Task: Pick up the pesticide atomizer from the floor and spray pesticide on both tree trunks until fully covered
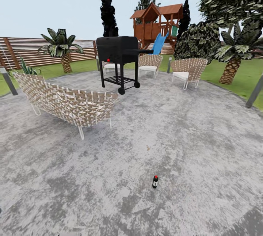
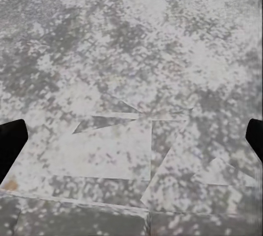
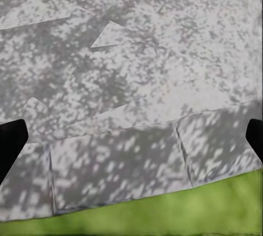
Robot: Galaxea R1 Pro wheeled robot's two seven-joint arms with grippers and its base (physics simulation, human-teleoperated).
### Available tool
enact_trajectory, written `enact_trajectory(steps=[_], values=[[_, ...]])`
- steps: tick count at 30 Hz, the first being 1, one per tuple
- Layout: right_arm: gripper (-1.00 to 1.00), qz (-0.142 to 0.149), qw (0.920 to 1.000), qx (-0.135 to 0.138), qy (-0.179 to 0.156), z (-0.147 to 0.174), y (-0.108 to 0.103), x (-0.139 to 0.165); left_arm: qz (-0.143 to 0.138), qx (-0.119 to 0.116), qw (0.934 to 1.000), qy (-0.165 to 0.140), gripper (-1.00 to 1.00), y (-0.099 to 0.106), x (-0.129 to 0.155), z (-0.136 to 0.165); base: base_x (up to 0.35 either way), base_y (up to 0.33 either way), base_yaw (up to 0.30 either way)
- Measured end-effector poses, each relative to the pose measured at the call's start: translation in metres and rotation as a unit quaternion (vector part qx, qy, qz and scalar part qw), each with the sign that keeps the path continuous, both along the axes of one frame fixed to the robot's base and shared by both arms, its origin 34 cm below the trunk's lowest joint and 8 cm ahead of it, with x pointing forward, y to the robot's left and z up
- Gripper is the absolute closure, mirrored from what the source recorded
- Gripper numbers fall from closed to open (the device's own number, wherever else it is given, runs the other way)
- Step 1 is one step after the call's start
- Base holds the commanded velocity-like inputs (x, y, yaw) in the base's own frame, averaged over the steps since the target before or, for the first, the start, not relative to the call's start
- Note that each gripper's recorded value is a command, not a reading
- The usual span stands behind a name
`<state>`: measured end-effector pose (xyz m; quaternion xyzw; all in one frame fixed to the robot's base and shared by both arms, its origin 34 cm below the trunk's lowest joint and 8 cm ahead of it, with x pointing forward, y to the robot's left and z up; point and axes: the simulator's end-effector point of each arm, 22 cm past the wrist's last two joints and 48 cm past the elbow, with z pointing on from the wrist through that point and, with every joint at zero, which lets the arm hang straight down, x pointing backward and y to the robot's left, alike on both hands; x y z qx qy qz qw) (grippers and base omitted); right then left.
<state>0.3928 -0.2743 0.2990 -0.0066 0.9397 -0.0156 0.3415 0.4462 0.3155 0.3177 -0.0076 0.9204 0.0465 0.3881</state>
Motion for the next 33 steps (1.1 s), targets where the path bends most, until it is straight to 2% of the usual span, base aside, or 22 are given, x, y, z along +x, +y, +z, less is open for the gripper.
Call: enact_trajectory(steps=[4,9,17,22,33], values=[[-1.00,0.000,1.0000,0.000,0.000,0.0000,0.0000,0.0000,0.000,0.000,1.0000,0.000,-1.00,0.0000,0.0000,0.0000,0.000,0.045,-0.266],[-1.00,0.000,1.0000,0.000,0.000,0.0001,0.0001,0.0002,0.000,0.000,1.0000,0.000,-1.00,0.0001,0.0001,0.0001,0.000,0.247,-0.235],[-1.00,0.000,1.0000,0.000,-0.001,0.0006,0.0007,0.0012,0.000,0.000,1.0000,0.000,-1.00,0.0002,0.0000,0.0001,0.002,0.298,-0.036],[-1.00,0.001,1.0000,0.001,-0.002,0.0012,0.0015,0.0019,0.000,0.000,1.0000,-0.001,-1.00,-0.0001,0.0002,0.0004,0.144,0.304,-0.065],[-1.00,0.000,1.0000,0.001,-0.005,0.0026,0.0011,0.0033,0.000,-0.001,1.0000,-0.003,-1.00,-0.0003,0.0020,0.0023,0.165,0.304,-0.264]])
